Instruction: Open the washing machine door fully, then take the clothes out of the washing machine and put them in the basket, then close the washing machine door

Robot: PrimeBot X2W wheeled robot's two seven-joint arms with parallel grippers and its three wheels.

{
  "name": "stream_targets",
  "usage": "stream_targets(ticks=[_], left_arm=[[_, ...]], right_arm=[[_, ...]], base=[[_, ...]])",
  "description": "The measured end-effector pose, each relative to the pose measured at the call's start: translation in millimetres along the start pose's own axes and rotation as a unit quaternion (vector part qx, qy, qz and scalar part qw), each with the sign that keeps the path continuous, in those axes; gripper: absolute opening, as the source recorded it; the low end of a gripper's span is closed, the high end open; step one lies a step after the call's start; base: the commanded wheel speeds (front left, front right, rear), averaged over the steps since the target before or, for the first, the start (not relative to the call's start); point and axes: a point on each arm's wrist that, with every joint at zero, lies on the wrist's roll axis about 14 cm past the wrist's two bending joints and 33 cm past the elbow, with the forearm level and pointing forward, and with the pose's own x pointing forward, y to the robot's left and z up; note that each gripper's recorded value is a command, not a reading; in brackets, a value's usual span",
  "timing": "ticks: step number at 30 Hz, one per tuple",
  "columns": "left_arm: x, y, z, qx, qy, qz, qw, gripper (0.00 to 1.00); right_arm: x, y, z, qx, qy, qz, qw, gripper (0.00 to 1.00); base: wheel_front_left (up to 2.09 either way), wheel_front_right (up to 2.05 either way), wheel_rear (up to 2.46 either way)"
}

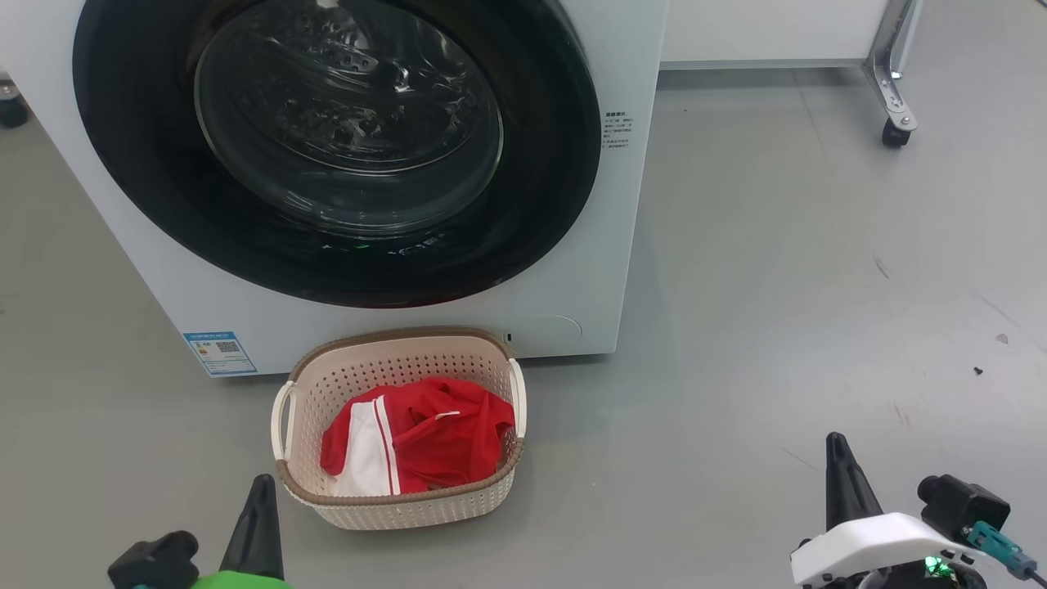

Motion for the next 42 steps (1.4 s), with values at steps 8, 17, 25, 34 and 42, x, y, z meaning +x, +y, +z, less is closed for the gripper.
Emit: stream_targets(ticks=[8,17,25,34,42], left_arm=[[2,6,1,-0.055,0.007,0.010,0.998,0.00],[6,11,3,-0.116,0.011,0.018,0.993,0.00],[11,12,7,-0.166,0.012,0.019,0.986,0.00],[15,15,11,-0.226,0.010,0.021,0.974,0.00],[19,17,16,-0.285,0.009,0.018,0.958,0.00]], right_arm=[[2,-7,4,0.053,0.001,-0.012,0.999,0.00],[5,-13,8,0.113,0.003,-0.021,0.993,0.00],[9,-17,15,0.163,0.000,-0.024,0.986,0.00],[13,-20,22,0.223,-0.004,-0.026,0.974,0.00],[15,-24,27,0.282,-0.008,-0.025,0.959,0.00]], base=[[0.00,0.00,0.00],[0.00,0.00,0.00],[0.00,0.00,0.00],[0.00,0.00,0.00],[0.00,0.00,0.00]])
